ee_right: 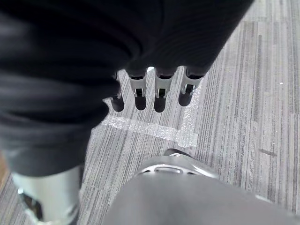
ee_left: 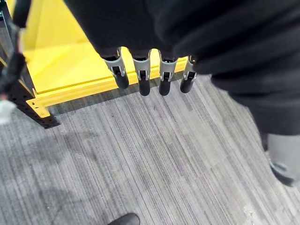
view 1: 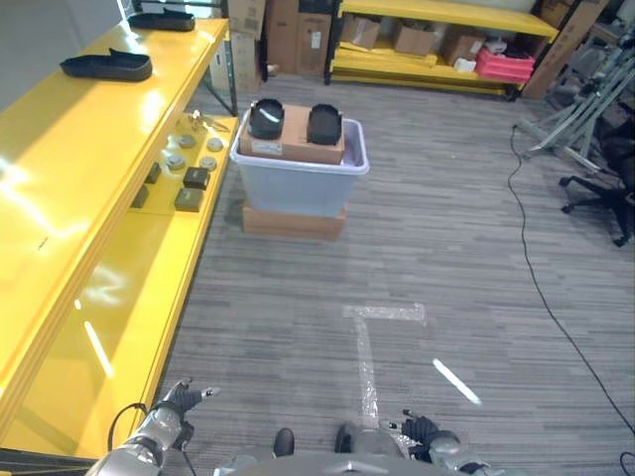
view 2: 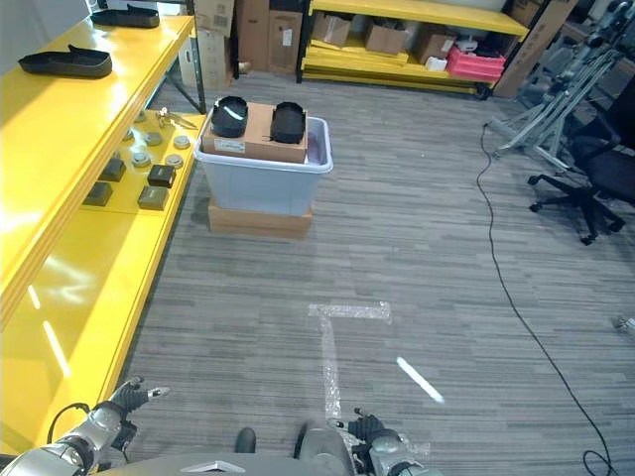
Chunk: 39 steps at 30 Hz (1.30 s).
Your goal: Move parts from the plastic box to the shelf.
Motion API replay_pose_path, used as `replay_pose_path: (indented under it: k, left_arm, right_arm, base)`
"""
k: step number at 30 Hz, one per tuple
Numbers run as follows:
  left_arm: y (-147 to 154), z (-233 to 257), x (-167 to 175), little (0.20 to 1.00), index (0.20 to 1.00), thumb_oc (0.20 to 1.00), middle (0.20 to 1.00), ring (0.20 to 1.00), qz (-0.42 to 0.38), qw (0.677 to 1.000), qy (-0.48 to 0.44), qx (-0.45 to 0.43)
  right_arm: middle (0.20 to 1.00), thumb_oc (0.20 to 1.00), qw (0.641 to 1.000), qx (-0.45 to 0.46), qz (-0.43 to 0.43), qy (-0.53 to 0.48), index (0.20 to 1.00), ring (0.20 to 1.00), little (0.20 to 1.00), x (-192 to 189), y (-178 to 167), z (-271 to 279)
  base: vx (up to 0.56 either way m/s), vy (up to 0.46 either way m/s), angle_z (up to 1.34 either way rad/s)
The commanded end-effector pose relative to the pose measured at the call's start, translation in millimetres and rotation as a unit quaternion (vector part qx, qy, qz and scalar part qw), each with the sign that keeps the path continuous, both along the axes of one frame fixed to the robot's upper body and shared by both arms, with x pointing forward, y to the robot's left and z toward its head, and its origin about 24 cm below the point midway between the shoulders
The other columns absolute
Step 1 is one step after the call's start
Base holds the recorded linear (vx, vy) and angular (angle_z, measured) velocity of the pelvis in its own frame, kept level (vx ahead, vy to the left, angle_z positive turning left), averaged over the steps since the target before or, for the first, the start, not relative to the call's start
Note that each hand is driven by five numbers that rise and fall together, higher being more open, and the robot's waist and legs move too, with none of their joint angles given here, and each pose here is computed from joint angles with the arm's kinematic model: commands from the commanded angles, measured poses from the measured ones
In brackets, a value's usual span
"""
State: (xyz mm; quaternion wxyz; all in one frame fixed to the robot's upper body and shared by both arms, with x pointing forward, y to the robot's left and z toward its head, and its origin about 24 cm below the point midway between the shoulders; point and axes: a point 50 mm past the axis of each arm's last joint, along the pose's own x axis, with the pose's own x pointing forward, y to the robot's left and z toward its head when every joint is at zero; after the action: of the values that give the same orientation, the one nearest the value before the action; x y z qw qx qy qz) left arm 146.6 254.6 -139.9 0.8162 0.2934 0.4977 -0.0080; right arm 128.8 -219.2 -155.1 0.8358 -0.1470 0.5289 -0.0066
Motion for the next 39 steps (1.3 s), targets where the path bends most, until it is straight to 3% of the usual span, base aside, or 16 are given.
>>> replay_pose_path:
  k: [1,7,15,19,23,34,39]
  left_arm:
    - [5,2,0,1.000,1.000,1.000,1.000,1.000,0.022,1.000,-0.014,-0.001]
    - [-16,-19,-46,1.000,1.000,1.000,1.000,1.000,0.043,0.996,0.065,-0.037]
    - [-36,-22,-42,1.000,1.000,1.000,1.000,1.000,0.013,0.996,0.058,-0.060]
    - [-34,-24,-51,1.000,1.000,1.000,1.000,1.000,-0.006,0.996,0.074,-0.051]
    - [-18,-23,-62,1.000,1.000,1.000,1.000,1.000,-0.003,0.995,0.093,-0.035]
    - [9,-3,-19,1.000,1.000,1.000,1.000,1.000,0.004,1.000,0.022,0.009]
    - [14,3,-5,1.000,1.000,1.000,1.000,1.000,0.059,0.998,-0.023,-0.001]
  right_arm:
    - [1.000,1.000,0.999,-0.034,0.003,-0.014,1.000,1.000,1.000,12,-22,9]
    - [1.000,1.000,0.999,-0.034,-0.004,0.026,1.000,1.000,1.000,-11,-25,2]
    - [1.000,1.000,0.997,-0.071,0.003,0.009,1.000,1.000,1.000,5,-45,12]
    - [1.000,1.000,0.997,-0.048,-0.052,0.004,1.000,1.000,1.000,4,-53,14]
    - [1.000,1.000,0.998,-0.044,-0.044,0.009,1.000,1.000,1.000,5,-49,13]
    - [1.000,1.000,1.000,-0.021,-0.019,-0.011,1.000,1.000,1.000,18,-28,12]
    - [1.000,1.000,0.999,-0.037,-0.037,0.002,1.000,1.000,1.000,9,-38,11]
  base:
    - [0.41,-0.121,0.22]
    - [0.42,-0.237,0.30]
    - [0.23,-0.156,-0.05]
    - [0.35,0.019,0.00]
    - [0.37,0.065,-0.65]
    - [0.28,0.098,-0.05]
    - [0.31,-0.187,0.12]
